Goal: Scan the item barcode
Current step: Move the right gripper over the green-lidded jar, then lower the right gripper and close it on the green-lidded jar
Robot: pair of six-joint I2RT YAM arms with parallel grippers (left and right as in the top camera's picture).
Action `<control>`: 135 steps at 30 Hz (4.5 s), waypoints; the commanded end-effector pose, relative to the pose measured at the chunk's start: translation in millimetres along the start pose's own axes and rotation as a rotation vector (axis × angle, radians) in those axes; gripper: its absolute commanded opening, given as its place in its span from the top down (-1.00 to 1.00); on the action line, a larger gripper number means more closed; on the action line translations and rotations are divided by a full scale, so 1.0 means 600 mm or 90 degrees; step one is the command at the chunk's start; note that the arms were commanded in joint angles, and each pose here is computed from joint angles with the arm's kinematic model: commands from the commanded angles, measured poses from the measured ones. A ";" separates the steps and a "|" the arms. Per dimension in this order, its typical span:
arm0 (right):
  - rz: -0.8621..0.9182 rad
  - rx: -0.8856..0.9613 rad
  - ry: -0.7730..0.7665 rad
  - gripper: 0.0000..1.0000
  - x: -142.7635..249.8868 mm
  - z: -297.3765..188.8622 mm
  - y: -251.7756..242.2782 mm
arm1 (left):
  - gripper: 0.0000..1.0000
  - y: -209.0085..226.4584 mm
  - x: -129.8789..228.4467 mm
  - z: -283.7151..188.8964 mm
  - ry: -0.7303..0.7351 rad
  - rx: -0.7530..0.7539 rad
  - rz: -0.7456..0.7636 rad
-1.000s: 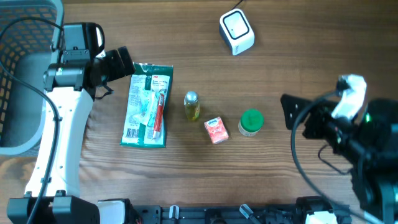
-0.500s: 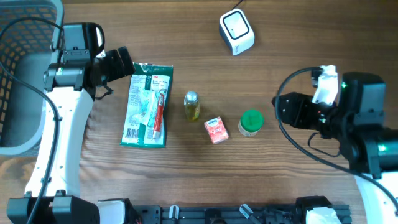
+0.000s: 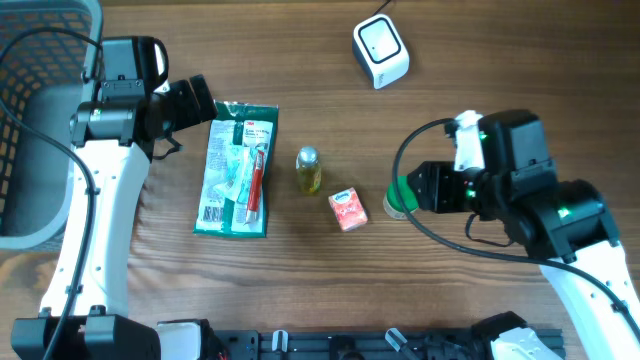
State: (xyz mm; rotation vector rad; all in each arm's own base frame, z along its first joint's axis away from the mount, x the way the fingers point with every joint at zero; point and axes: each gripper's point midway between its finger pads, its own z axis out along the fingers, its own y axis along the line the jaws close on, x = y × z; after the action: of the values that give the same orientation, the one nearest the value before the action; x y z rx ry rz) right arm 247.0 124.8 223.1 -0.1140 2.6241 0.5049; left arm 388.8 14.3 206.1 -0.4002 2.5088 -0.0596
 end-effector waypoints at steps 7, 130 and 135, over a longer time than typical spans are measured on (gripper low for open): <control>-0.025 0.047 -0.007 -0.34 -0.041 -0.060 0.023 | -1.00 -0.002 -0.011 -0.010 -0.013 0.008 -0.008; 0.083 0.249 0.290 -0.46 0.105 0.272 -0.131 | -1.00 -0.002 -0.011 -0.010 -0.014 0.008 -0.008; 0.084 0.246 0.290 -0.48 0.110 0.276 -0.132 | -1.00 -0.003 -0.011 -0.010 -0.014 0.008 -0.008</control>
State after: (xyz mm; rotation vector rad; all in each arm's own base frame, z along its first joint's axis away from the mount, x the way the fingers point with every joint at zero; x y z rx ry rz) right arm 278.1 118.3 38.4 0.0899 3.1160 0.0464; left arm 388.7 14.3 206.0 -0.4002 2.5092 -0.0596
